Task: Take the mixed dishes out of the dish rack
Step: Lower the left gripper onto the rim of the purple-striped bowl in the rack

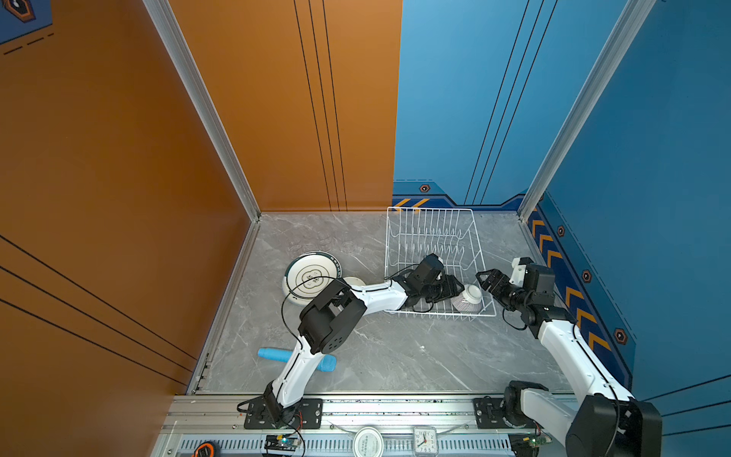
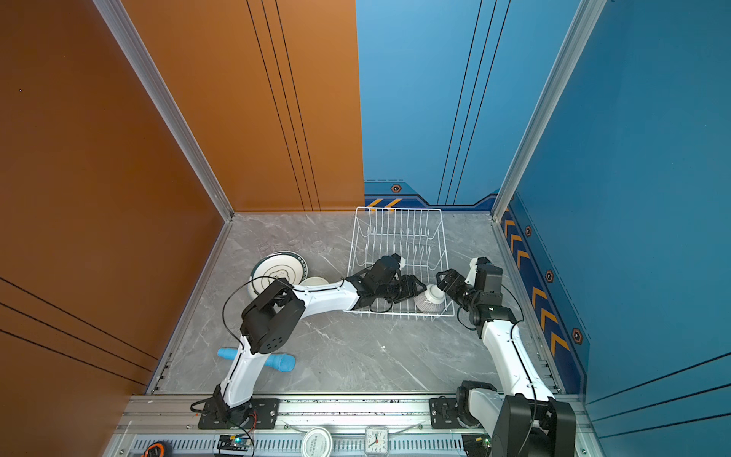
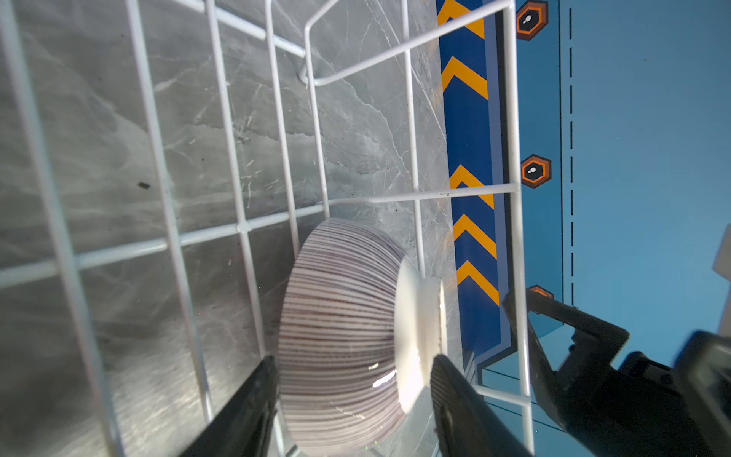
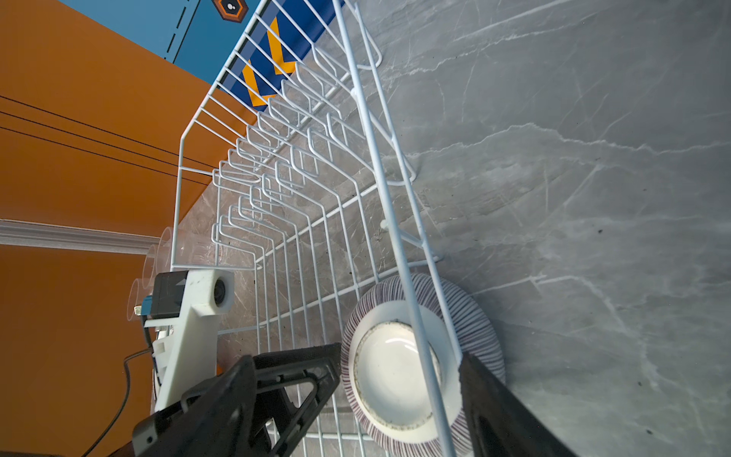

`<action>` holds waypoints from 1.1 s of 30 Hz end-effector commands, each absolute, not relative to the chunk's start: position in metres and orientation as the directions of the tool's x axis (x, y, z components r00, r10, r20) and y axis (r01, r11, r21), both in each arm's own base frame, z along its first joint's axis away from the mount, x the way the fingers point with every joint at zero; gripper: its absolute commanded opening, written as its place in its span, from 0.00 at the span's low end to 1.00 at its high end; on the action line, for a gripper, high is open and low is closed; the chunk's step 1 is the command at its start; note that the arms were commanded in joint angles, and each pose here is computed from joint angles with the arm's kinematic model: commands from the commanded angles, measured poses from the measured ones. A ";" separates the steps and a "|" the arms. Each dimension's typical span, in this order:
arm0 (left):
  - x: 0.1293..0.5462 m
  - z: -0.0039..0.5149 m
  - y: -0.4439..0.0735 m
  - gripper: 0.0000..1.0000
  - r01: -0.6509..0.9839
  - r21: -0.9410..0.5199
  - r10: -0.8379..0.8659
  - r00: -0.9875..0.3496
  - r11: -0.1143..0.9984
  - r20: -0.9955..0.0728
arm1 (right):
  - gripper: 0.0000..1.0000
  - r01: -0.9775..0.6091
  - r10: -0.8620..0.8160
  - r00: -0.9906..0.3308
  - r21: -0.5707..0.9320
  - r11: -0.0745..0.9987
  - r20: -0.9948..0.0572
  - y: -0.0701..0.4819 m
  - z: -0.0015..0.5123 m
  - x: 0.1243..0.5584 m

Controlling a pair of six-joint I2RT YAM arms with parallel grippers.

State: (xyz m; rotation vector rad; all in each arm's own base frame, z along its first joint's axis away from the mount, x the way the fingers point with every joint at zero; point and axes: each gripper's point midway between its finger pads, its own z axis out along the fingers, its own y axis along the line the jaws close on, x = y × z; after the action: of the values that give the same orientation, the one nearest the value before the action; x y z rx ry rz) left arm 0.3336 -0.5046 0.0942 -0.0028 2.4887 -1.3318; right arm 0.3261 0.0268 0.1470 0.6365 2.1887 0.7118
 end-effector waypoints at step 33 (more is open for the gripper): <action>0.322 0.136 -0.545 0.44 0.120 -0.930 -0.185 -0.963 0.346 -0.194 | 0.82 0.206 0.623 -0.623 0.669 0.714 -0.473 0.034 0.140 0.328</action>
State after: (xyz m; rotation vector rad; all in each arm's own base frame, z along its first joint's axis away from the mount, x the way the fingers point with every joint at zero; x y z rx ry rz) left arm 0.3326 -0.5216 0.1001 -0.1390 2.4441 -1.5045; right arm 0.3266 0.0313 0.1424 0.6273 2.2034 0.7315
